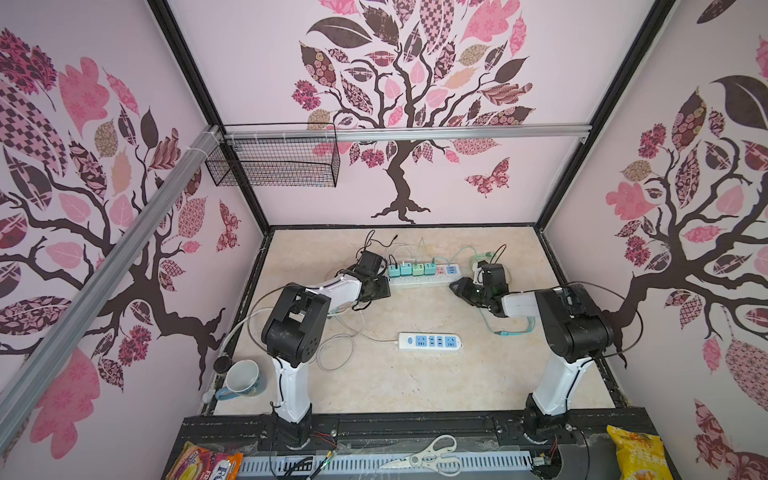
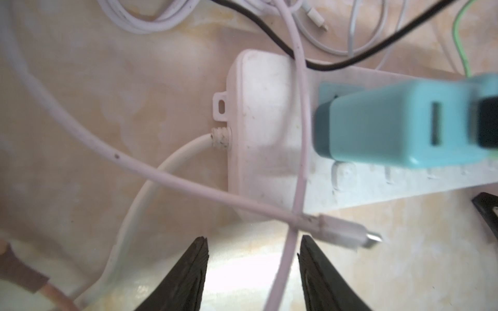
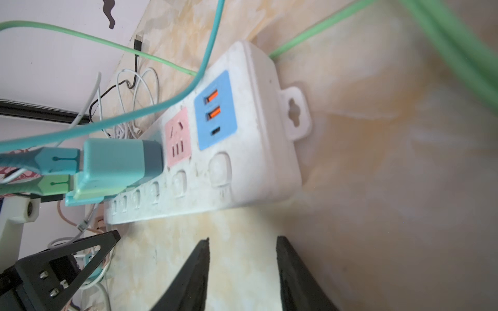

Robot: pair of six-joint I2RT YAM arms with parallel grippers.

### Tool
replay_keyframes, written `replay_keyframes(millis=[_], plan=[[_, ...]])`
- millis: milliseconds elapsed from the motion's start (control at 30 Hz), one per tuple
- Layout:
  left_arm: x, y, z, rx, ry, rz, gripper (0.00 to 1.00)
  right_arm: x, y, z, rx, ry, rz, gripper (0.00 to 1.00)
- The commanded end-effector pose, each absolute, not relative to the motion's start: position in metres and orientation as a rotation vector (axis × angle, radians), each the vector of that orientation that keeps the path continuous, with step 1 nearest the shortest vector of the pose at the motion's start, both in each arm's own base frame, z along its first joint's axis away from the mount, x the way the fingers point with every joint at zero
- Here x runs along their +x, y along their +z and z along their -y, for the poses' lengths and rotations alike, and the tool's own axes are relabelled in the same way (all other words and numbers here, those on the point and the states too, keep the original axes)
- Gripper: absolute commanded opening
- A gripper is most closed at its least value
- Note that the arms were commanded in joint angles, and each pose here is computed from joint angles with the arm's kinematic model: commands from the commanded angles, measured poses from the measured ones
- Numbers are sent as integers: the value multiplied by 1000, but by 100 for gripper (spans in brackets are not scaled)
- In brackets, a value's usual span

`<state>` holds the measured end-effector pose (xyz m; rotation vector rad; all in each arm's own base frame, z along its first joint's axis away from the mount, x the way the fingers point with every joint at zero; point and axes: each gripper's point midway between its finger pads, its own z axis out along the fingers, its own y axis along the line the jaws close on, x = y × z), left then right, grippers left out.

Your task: Insert the plug

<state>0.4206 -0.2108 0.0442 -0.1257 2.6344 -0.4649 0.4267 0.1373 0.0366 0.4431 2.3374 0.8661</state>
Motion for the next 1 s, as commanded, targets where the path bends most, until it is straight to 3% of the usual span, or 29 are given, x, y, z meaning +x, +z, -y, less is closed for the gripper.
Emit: replay_keyframes(millis=[0, 267, 333, 667, 833, 967], plan=[[403, 71, 213, -124, -567, -2610, 61, 404, 43, -131, 392, 811, -2389, 55], [374, 106, 208, -147, -655, -2553, 71, 370, 67, -128, 298, 806, -2382, 79], [368, 117, 202, -160, -645, -2526, 74, 364, 76, -127, 267, 796, -2369, 99], [356, 159, 154, -316, -532, -2299, 86, 344, 118, -139, 13, 730, -2266, 100], [347, 177, 126, -382, -447, -2191, 88, 316, 130, -190, -416, 682, -2182, 100], [340, 187, 106, -416, -376, -2110, 96, 285, 125, -226, -778, 690, -2126, 100]])
